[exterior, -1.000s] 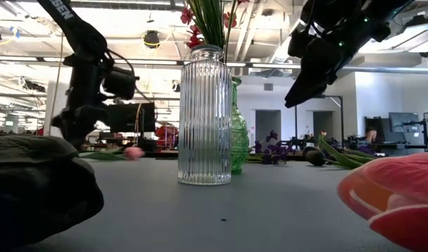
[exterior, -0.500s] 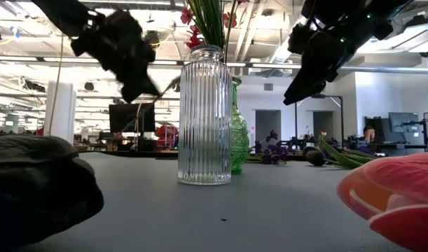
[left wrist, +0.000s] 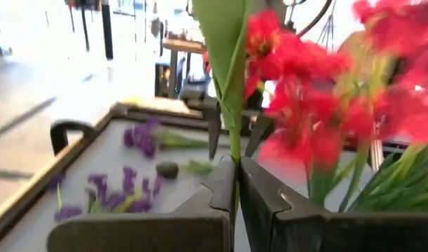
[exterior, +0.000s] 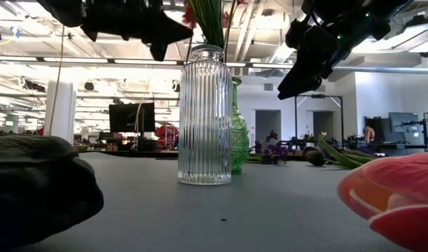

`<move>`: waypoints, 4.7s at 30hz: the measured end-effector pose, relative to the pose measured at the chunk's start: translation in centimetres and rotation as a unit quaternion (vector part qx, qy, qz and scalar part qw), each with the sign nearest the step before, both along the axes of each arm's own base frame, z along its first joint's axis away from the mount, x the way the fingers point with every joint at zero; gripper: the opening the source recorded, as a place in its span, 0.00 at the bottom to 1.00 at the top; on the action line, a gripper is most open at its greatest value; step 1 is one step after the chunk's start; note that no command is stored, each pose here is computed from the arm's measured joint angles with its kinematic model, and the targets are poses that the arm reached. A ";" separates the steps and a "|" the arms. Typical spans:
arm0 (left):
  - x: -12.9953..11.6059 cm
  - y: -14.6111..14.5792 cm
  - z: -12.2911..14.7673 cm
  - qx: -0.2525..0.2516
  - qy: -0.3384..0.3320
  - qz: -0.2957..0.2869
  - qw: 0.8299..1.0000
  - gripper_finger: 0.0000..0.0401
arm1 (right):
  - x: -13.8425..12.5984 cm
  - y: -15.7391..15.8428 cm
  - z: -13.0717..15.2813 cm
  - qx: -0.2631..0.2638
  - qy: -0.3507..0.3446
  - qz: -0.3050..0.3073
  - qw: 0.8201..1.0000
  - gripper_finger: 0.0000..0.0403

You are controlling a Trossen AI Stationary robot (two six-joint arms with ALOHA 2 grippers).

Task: Sort flowers into vase by color
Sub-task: Put the top pink flower into the green vase

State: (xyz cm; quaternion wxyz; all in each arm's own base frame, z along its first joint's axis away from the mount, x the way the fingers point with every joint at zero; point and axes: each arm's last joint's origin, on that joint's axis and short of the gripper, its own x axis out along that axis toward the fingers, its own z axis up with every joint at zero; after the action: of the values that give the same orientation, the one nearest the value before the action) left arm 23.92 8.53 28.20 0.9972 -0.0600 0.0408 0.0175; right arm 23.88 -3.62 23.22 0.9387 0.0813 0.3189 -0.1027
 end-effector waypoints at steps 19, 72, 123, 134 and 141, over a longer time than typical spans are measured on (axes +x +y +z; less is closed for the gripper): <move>-4.4 1.7 4.8 0.104 -0.096 0.204 0.969 0.00 | 1.0 -0.1 3.3 -0.052 -0.047 0.032 0.997 0.62; 7.7 7.9 5.5 0.042 -0.107 -0.034 0.993 0.00 | 4.1 -11.7 8.7 -0.155 -0.358 0.161 0.907 0.62; 3.5 6.9 8.5 0.067 -0.070 -0.055 0.994 0.48 | 0.4 -8.0 12.6 -0.134 -0.348 0.153 0.915 0.06; -1.3 5.8 6.8 0.036 0.072 0.032 0.996 0.51 | 0.3 -1.9 13.9 -0.099 -0.364 0.255 0.890 0.06; -2.2 5.2 1.5 -0.003 0.064 0.044 0.997 0.51 | -0.8 4.0 13.9 -0.104 -0.332 0.293 0.890 0.06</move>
State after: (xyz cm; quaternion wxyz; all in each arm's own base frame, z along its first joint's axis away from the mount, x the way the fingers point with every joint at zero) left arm 21.72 13.71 29.69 0.9906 -0.0639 0.1018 0.0649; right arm 23.04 0.36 37.14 0.9803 -0.0847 -0.0149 0.1777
